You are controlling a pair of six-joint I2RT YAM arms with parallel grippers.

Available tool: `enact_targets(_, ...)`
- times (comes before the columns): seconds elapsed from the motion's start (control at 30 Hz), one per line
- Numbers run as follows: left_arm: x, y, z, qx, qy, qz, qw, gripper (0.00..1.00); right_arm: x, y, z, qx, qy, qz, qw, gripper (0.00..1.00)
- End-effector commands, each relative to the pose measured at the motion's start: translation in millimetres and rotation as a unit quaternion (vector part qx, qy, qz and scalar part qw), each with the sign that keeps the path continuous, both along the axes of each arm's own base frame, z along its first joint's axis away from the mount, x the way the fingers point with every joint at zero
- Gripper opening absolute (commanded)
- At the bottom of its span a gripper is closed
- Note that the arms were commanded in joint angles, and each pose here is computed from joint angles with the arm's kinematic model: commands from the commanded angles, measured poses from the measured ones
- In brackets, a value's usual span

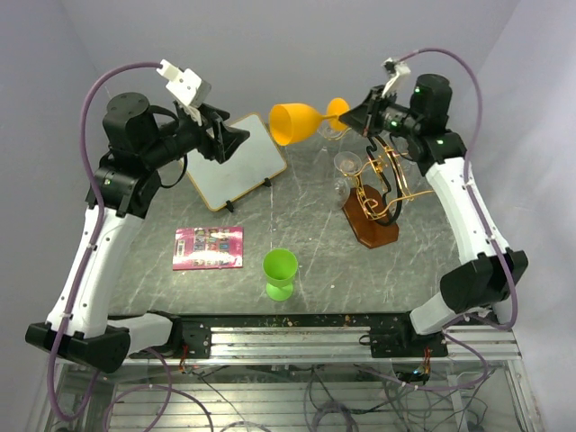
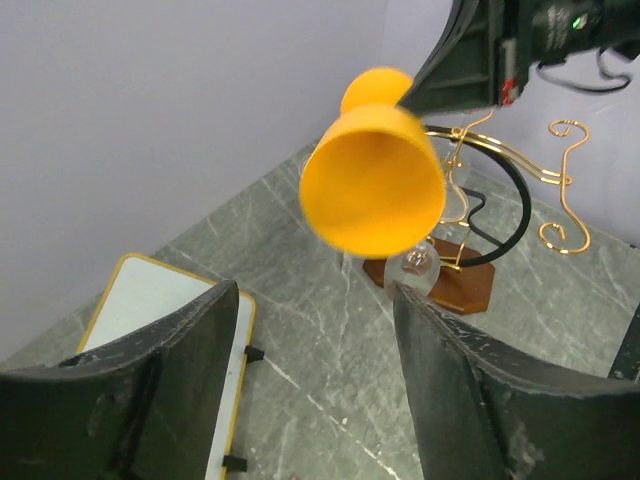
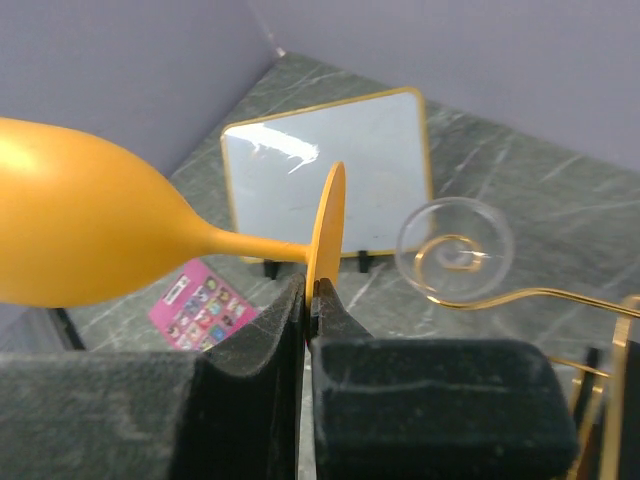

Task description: Place the wine glass upside down on the wine glass rack

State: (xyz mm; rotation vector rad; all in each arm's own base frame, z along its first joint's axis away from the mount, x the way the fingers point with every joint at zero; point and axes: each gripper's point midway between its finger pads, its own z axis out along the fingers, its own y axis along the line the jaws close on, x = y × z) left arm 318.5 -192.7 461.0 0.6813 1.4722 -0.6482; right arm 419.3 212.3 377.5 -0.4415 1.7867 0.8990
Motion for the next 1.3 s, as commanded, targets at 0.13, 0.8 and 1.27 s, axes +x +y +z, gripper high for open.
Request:
enact_targets(0.13, -9.9, 23.6, -11.2, 0.047, -0.013, 0.039, 0.998, 0.85, -19.9, -69.3, 80.7, -0.094, -0.157, -0.081, 0.98, 0.0)
enact_targets(0.8, 8.4, 75.6, -37.2, 0.081, 0.013, 0.147, 0.986, 0.97, -100.5, -328.9, 129.7, -0.372, -0.176, -0.503, 0.76, 0.0)
enact_targets(1.27, 18.8, 74.2, -47.8, 0.081, 0.033, 0.132, 0.987, 0.95, -120.2, -410.1, 73.9, -0.528, -0.07, -0.583, 0.614, 0.0)
